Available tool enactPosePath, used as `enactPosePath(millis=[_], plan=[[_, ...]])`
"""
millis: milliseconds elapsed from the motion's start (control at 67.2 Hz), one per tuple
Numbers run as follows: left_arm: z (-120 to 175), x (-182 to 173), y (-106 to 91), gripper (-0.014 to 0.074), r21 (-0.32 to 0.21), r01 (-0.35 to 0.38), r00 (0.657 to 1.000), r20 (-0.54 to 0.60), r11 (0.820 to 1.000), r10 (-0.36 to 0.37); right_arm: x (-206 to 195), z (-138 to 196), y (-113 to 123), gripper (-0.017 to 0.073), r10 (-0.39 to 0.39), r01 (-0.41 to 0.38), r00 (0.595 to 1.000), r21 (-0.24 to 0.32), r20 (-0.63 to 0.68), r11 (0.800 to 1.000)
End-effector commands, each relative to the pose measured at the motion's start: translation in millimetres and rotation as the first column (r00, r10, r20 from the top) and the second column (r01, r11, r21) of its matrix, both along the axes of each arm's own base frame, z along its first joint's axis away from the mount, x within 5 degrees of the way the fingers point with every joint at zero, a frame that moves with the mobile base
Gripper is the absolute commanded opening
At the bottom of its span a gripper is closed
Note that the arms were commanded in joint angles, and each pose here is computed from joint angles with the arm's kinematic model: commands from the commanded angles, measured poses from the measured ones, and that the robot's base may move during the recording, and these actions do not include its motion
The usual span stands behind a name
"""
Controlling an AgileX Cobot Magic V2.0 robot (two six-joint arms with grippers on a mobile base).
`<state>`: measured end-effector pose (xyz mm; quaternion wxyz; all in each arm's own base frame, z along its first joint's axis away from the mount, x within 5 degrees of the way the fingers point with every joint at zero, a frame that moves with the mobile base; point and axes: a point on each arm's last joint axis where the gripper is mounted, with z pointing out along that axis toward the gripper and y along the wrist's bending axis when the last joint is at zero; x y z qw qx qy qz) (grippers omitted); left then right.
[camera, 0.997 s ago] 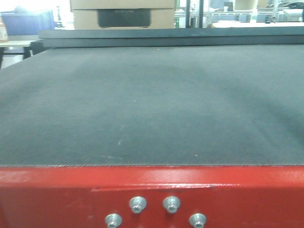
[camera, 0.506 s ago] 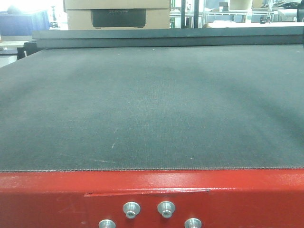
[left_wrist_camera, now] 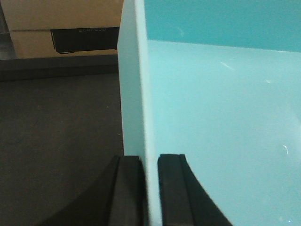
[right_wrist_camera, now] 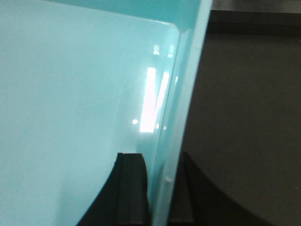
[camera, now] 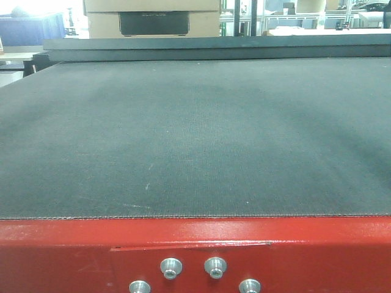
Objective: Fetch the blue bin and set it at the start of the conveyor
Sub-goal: 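Hold the bin in both grippers while driving up to the conveyor, then lower the held bin with both grippers onto the dark conveyor belt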
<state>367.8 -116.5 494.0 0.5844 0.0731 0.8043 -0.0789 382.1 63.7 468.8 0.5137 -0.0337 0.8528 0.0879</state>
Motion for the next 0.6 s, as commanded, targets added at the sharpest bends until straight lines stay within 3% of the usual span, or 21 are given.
enactPosePath(millis=[0, 268, 417, 580], plan=[[17.3, -8.0, -7.1, -0.0111, -0.085, 0.053, 0.995, 0.094, 0.995, -0.045, -2.1, 7.0, 6.0, -0.0151, 0.032, -0.033, 0.998, 0.022, 0.045, 0.999], [15.1, -8.5, -7.1, -0.0111, -0.084, 0.051, 0.997, 0.069, 0.995, -0.046, -2.9, 5.3, 6.0, -0.0151, 0.034, -0.035, 0.999, 0.019, 0.025, 0.999], [-1.4, -11.3, -5.4, -0.0111, -0.040, 0.030, 0.994, -0.101, 0.999, -0.034, -7.2, -4.1, 6.0, -0.0151, 0.044, -0.044, 0.995, 0.000, -0.085, 0.999], [-36.9, 2.4, -7.3, -0.0111, 0.041, 0.008, 0.953, -0.303, 0.999, 0.005, 3.0, -29.3, 8.1, -0.0151, 0.050, -0.056, 0.973, -0.021, -0.224, 0.998]])
